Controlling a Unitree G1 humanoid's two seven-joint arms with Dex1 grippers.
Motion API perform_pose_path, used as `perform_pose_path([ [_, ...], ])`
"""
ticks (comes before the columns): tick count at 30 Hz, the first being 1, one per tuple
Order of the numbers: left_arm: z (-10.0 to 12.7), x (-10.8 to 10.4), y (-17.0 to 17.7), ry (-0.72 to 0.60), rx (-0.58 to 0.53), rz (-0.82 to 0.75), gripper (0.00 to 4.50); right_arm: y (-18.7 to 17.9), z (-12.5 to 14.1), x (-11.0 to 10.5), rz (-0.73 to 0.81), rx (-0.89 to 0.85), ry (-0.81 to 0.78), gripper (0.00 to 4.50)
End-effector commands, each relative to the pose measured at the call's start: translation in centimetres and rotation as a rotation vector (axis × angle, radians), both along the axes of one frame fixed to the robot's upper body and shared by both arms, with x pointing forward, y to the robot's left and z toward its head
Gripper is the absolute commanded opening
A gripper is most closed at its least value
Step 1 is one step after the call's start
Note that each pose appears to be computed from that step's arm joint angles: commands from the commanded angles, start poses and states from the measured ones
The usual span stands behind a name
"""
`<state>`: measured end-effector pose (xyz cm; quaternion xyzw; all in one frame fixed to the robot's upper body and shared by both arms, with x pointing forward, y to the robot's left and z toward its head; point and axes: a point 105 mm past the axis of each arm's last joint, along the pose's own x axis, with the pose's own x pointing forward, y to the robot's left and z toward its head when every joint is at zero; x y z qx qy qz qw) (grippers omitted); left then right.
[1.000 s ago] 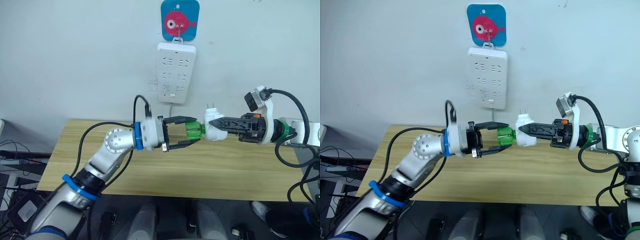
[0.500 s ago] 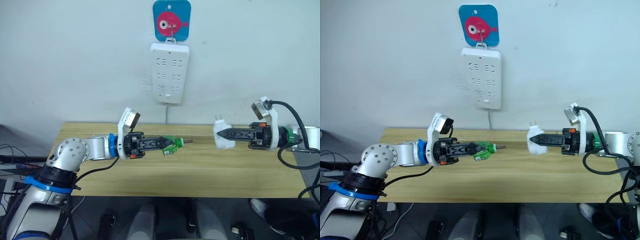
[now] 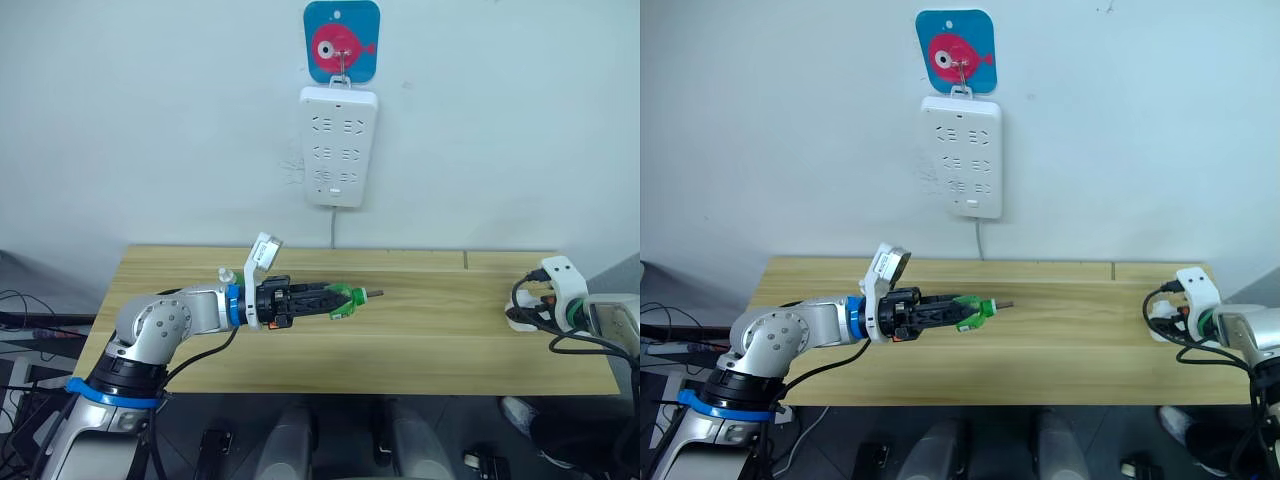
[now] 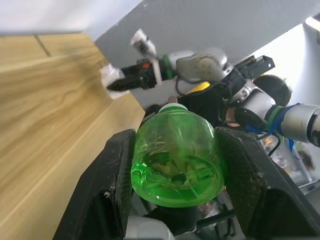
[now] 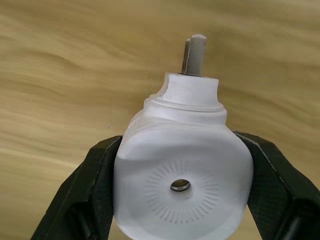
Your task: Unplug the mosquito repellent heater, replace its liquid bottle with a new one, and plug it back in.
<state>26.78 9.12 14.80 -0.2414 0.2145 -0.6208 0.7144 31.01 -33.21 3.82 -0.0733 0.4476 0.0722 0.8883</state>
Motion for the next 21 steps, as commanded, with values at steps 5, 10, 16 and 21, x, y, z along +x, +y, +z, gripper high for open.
perform_pose_path([
  [5,0.7,-0.5,0.3,-0.034,-0.008,-0.008,2.23,-0.3,-0.5,0.3,0.031,-0.012,0.02,3.04],
  [10,0.7,-0.6,0.4,-0.029,-0.007,-0.008,2.23,-0.1,-0.5,0.4,0.049,-0.005,0.019,3.39],
  [16,0.6,-0.3,0.3,-0.04,-0.006,-0.001,2.23,0.4,1.2,0.5,0.096,0.009,-0.02,4.49],
  [21,1.3,0.2,0.0,-0.169,-0.024,0.029,2.23,1.0,5.0,0.6,0.175,-0.014,-0.125,4.49],
])
